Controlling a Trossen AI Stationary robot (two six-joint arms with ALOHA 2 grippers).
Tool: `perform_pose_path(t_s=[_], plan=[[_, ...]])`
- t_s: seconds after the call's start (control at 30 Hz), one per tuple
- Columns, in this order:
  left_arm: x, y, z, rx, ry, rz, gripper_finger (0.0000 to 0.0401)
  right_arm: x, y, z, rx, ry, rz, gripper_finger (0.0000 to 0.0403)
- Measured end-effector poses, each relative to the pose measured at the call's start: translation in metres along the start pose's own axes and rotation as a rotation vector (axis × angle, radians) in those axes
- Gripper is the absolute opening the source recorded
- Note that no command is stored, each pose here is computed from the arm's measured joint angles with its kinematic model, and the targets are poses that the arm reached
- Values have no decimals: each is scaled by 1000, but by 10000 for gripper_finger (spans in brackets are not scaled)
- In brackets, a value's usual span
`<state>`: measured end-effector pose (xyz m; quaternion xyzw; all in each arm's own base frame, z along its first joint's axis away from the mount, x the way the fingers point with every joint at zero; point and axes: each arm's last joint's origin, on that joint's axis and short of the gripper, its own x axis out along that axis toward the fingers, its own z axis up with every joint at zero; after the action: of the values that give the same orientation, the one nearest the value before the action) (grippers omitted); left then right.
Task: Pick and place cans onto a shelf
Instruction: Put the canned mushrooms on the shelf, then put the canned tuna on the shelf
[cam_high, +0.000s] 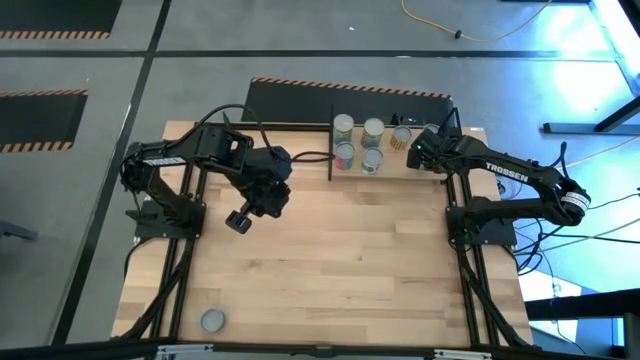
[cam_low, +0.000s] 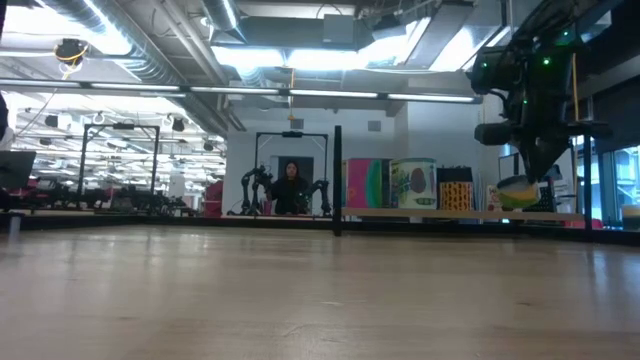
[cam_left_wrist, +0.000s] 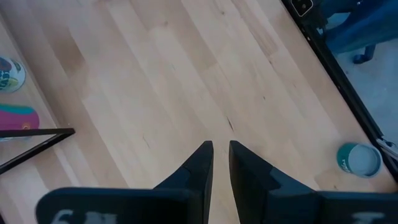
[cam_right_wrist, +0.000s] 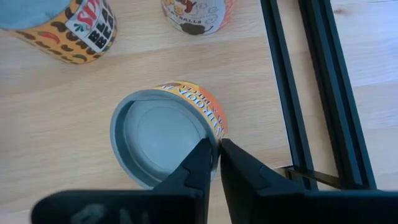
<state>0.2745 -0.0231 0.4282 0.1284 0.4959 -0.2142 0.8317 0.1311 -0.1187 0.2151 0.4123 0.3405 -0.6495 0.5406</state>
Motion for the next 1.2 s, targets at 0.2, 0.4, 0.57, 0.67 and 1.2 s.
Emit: perform_pose_path(t_s=[0.2, 0.4, 0.57, 0.67, 1.2], plan=[[0, 0, -1, -3, 11, -4, 44, 0, 0, 0, 0, 4, 4, 40], [0, 0, -1, -4, 11, -4, 44, -4, 3, 2, 12, 17, 30, 33], [0, 0, -1, -4, 11, -4, 44, -4, 3, 3, 9, 15, 29, 15], [0, 0, -1, -4, 11, -4, 44, -4, 3, 3, 12, 12, 28, 19], [0, 0, -1, -4, 11, -4, 44, -6, 6, 4, 0, 27, 79, 61]])
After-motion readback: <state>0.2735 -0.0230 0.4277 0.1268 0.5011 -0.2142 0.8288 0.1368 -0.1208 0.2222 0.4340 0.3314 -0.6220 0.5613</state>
